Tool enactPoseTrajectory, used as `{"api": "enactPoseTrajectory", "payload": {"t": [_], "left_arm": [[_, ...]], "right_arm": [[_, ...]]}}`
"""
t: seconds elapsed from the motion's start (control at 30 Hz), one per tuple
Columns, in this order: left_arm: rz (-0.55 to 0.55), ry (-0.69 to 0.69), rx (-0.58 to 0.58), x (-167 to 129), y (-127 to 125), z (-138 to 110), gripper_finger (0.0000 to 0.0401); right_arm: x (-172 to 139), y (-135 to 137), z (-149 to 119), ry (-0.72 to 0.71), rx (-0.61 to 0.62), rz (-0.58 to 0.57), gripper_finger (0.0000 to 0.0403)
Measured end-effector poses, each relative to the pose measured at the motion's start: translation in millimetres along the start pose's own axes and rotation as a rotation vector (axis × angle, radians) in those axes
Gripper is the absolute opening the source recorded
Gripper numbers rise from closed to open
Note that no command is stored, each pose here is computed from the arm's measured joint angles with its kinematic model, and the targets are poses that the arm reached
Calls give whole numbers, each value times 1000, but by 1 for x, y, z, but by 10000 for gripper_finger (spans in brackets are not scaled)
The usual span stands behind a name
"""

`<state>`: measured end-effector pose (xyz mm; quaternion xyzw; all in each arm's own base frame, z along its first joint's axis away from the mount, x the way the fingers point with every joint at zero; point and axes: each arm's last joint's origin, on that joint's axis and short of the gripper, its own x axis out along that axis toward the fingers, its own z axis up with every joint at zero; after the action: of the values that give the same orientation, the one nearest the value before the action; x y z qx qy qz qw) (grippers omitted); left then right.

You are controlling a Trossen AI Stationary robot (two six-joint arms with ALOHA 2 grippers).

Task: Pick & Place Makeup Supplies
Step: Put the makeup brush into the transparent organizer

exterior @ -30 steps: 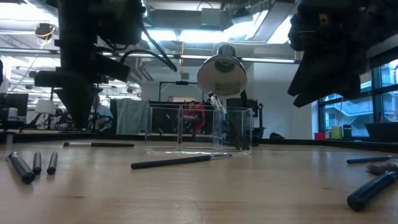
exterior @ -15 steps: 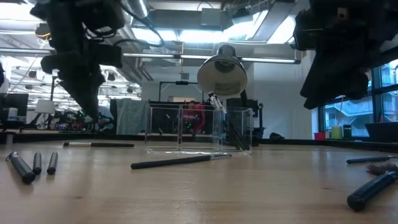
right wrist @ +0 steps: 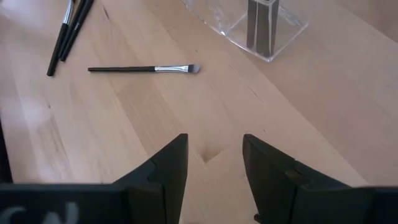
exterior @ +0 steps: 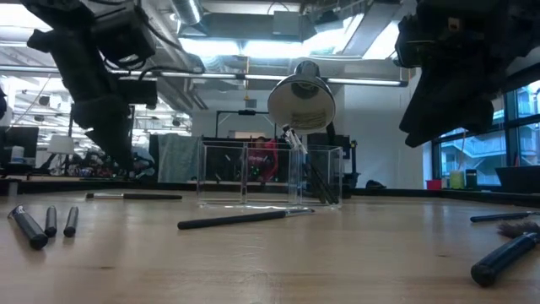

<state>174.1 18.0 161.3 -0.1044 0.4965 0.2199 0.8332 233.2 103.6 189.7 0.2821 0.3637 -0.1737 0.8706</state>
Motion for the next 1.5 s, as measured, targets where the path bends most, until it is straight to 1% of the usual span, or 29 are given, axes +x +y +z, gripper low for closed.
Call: {"api": "enactPoseTrajectory", "payload": {"t": [0.07, 0.17, 0.3, 0.47, 0.7, 1.07, 1.3, 1.5], "left_arm": [[-5, 20, -9, 4, 1, -3, 123], [-9, 31, -16, 9, 3, -6, 131], [-1, 41, -25, 11, 5, -7, 129], [-44, 44, -18, 11, 3, -6, 124], [-9, 37, 3, 12, 4, -6, 123], [9, 30, 13, 12, 4, -6, 123], [10, 27, 12, 12, 4, -6, 134], [1, 25, 25, 22, 6, -19, 136]], "right_arm": [[0, 0, 0, 0, 1, 0, 154], [0, 0, 0, 0, 2, 0, 154], [0, 0, 0, -1, 2, 0, 154], [0, 0, 0, -1, 2, 0, 154], [0, 0, 0, -1, 2, 0, 154], [0, 0, 0, -1, -1, 0, 154], [0, 0, 0, 0, -2, 0, 154], [0, 0, 0, -1, -13, 0, 154]]}}
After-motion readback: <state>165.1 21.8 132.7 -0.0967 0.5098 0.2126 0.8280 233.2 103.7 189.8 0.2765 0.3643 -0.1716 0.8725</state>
